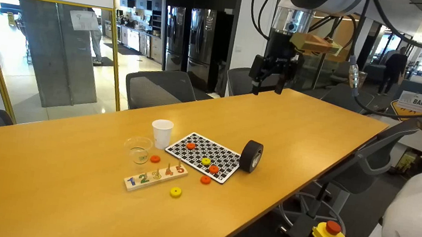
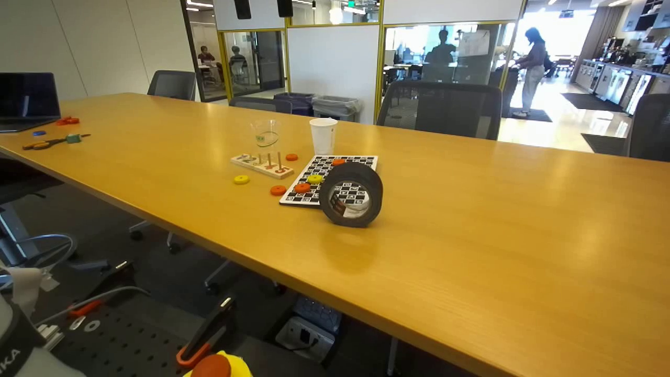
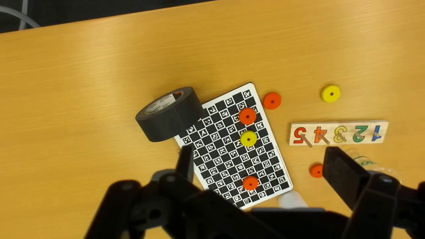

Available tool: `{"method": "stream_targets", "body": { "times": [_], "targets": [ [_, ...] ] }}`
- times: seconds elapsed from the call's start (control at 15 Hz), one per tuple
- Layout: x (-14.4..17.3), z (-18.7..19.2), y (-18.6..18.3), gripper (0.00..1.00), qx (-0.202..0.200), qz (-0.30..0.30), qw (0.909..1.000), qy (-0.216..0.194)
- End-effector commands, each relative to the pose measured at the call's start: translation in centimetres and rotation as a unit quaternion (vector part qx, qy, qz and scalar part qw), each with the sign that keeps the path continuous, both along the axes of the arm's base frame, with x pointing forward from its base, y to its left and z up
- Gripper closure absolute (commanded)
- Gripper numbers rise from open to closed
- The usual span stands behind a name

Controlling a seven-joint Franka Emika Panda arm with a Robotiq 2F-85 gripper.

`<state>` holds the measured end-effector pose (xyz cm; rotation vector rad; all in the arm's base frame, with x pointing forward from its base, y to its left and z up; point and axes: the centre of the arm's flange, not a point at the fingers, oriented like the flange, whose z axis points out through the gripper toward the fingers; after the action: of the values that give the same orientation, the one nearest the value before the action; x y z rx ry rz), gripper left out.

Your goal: Pick up the orange and yellow objects on the table and put them in the two cups

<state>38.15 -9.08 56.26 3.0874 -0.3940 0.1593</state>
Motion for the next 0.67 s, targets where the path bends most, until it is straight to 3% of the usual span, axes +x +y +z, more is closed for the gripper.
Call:
{"method": "stream_targets", "body": {
  "times": [0.0, 0.6],
  "targets": [
    [1.0, -3.1, 1.5, 0.0, 0.0, 0.021, 0.9998, -0.003],
    [5.7, -16.6, 10.1, 0.0, -0.01, 0.099, 0.995, 0.008]
  ]
}}
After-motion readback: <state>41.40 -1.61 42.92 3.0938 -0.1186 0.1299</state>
